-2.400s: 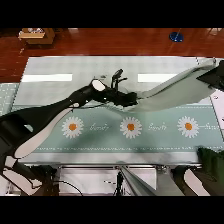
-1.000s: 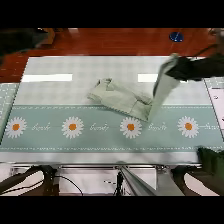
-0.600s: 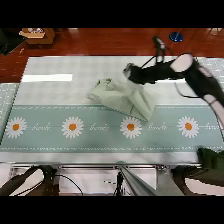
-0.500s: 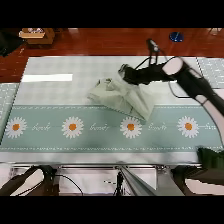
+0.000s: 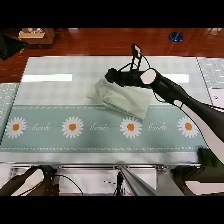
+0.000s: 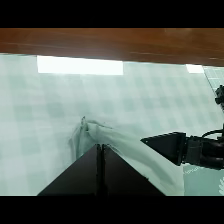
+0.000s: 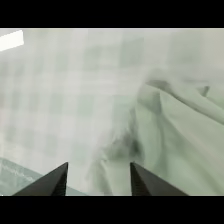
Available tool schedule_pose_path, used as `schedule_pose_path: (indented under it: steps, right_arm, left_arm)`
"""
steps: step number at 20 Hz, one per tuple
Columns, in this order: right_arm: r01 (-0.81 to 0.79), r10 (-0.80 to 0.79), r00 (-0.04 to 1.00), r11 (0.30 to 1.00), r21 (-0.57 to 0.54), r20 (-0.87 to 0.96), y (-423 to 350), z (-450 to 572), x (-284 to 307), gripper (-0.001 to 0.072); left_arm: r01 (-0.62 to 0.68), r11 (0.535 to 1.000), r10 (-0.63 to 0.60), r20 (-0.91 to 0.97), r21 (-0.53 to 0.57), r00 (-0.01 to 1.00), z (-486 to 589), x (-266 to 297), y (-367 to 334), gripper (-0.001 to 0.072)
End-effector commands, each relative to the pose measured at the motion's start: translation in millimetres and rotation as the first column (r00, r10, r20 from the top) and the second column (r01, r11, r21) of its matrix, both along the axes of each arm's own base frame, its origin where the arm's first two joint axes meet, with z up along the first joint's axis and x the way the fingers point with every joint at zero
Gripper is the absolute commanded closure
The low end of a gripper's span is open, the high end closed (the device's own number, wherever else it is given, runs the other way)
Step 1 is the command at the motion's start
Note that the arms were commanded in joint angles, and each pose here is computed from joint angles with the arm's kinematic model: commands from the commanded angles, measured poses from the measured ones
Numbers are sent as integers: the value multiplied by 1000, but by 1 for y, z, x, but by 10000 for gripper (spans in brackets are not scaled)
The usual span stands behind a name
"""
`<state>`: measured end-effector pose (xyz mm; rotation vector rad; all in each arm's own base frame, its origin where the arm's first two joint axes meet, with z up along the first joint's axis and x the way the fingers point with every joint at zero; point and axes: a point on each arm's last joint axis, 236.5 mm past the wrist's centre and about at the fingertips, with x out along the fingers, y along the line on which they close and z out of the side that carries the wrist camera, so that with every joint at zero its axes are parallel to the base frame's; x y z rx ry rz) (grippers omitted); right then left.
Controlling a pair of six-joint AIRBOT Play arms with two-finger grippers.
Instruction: Fold the shirts.
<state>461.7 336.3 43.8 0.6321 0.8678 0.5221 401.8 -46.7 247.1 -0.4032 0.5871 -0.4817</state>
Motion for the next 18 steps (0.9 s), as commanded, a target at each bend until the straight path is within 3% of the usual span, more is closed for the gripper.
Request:
schedule_pose_path:
  steps: [1, 4, 7, 8, 10, 11, 12, 13, 14, 16, 18]
  right_arm:
    - [25, -27, 998, 999, 33, 51, -4, 22, 7, 263]
    - [22, -21, 994, 1000, -12, 110, -44, 56, 12, 267]
    - [0, 24, 996, 965, -262, 89, -138, 60, -2, 267]
    - [-15, 17, 1000, 914, -405, 3, -188, 44, -18, 267]
    - [-90, -114, 961, 731, -676, -252, -304, 7, -73, 301]
    - [-156, -188, 915, 651, -743, -356, -349, -4, -102, 332]
    - [-201, -221, 875, 644, -738, -431, -372, -17, -123, 330]
    - [-200, -224, 846, 707, -678, -483, -371, -31, -135, 324]
    - [-147, -212, 837, 802, -579, -505, -354, -45, -136, 266]
    - [25, -196, 854, 940, -340, -482, -308, -60, -114, 232]
    - [167, -241, 868, 965, -202, -434, -280, -70, -91, 232]
  left_arm:
    - [2, 1000, -2, -28, -7, 1000, -11, -1, 0, 687]
    - [4, 1000, -5, -51, -10, 999, -23, -2, 0, 686]
    - [-4, 1000, 6, -64, 22, 998, -30, -2, 5, 683]
    - [-8, 999, 11, -70, 38, 998, -33, -2, 7, 659]
    - [-12, 998, 16, -76, 54, 997, -36, -2, 10, 488]
    - [-12, 998, 17, -76, 55, 997, -36, -2, 10, 435]
    - [-13, 998, 17, -75, 55, 997, -36, -2, 10, 435]
    - [-14, 998, 18, -75, 55, 997, -36, -2, 11, 435]
    - [-14, 998, 18, -75, 55, 997, -36, -2, 10, 435]
    - [-13, 999, 17, -79, 53, 997, -36, -2, 10, 435]
    - [-13, 999, 17, -79, 52, 997, -36, -2, 10, 435]
